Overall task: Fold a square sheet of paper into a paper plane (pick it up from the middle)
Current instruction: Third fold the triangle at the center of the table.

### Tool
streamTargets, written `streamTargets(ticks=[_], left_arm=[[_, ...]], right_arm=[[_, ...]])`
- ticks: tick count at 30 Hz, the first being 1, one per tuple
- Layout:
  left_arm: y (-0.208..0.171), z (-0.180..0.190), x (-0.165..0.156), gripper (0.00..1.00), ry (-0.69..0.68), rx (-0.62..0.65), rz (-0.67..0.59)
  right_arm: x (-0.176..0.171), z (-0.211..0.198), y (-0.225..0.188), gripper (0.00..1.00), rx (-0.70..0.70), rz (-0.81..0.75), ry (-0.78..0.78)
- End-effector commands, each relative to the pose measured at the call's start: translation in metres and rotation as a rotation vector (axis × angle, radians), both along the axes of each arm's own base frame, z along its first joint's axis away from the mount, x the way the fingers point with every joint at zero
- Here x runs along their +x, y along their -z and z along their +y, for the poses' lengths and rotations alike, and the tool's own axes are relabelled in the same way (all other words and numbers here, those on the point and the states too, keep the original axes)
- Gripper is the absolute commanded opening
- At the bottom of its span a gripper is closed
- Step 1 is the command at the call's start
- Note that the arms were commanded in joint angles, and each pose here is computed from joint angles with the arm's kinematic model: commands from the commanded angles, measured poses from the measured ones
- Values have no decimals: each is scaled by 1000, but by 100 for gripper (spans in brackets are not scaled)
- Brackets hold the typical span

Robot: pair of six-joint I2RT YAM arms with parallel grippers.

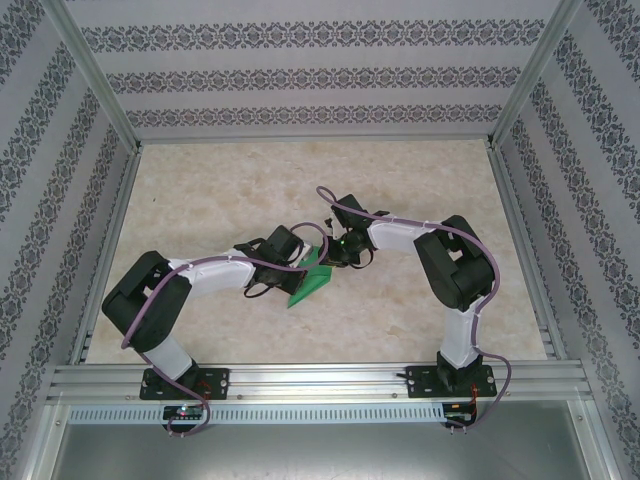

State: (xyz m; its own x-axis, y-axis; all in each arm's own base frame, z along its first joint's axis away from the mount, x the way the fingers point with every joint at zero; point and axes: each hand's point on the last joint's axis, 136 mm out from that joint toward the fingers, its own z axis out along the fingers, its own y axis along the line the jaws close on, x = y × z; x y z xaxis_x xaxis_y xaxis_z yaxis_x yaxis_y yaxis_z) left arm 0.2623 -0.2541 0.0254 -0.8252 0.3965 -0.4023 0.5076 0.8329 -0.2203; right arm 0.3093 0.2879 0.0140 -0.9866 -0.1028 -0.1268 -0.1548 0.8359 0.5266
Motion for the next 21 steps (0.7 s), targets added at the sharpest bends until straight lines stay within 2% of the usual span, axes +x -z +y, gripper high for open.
streamTargets(ticks=[1,21], left_arm=[[-6,-5,14,0,-2,-22,-45],[4,3,10,0,-32,3,-28]], right_arm=[[-8,-3,16,13,-46,34,-4],[-7,-1,16,14,-36,34,8]])
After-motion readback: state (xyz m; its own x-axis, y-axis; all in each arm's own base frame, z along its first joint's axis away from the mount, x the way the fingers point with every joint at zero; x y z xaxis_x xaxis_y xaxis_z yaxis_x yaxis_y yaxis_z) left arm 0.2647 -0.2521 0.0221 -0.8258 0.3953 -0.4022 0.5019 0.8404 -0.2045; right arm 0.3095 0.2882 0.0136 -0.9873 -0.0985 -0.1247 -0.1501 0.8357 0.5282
